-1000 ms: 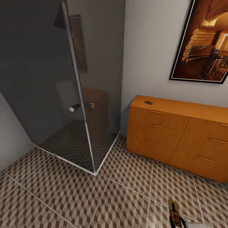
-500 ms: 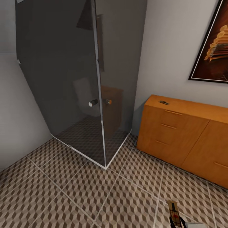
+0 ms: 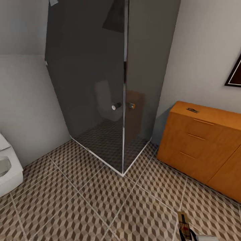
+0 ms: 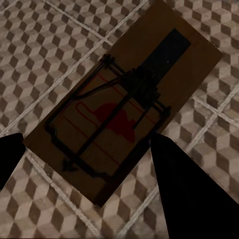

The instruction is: Take the four mousetraps from the cabinet in the bathroom and place them on the bathroom floor. Make sure all four end up on the same floor surface, and ensure that at least two of them are either under or directly next to the same bathroom sink.

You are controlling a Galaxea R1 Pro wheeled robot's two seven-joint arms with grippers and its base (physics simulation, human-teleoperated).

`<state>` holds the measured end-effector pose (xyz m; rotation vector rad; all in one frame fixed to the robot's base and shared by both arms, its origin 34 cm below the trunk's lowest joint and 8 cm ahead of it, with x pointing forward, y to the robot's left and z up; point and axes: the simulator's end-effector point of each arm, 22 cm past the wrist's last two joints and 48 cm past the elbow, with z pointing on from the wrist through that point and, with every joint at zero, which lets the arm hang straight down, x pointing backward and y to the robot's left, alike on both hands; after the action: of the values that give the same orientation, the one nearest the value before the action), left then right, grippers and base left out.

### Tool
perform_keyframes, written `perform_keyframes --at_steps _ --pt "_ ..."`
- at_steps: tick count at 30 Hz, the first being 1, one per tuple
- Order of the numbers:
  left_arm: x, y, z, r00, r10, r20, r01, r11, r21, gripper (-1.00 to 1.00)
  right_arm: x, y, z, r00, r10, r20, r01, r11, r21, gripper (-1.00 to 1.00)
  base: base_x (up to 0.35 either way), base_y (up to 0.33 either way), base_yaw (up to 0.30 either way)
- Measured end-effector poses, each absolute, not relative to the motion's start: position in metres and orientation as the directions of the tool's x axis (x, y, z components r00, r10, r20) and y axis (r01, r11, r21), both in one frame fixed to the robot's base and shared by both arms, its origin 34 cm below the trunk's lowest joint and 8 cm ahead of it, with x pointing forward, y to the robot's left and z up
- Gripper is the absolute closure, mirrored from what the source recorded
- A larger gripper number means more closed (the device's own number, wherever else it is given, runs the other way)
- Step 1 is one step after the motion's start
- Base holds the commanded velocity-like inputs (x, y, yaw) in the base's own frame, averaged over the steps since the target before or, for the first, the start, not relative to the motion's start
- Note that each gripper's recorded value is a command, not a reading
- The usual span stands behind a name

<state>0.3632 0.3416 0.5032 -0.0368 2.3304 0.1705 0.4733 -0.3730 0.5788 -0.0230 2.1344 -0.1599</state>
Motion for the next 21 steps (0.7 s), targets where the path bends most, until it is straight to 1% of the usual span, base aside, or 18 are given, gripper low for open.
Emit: perform_keyframes --at_steps 21 --pt "0.3593 0.3411 0.5004 -0.702 0.027 -0.712 -0.076 0.991 0.113 1.00 0.4703 -0.3726 0.5746 -0.550 -0.080 -0.832 0.044 0.991 -0.124 1.00 0.000 0.000 0.270"
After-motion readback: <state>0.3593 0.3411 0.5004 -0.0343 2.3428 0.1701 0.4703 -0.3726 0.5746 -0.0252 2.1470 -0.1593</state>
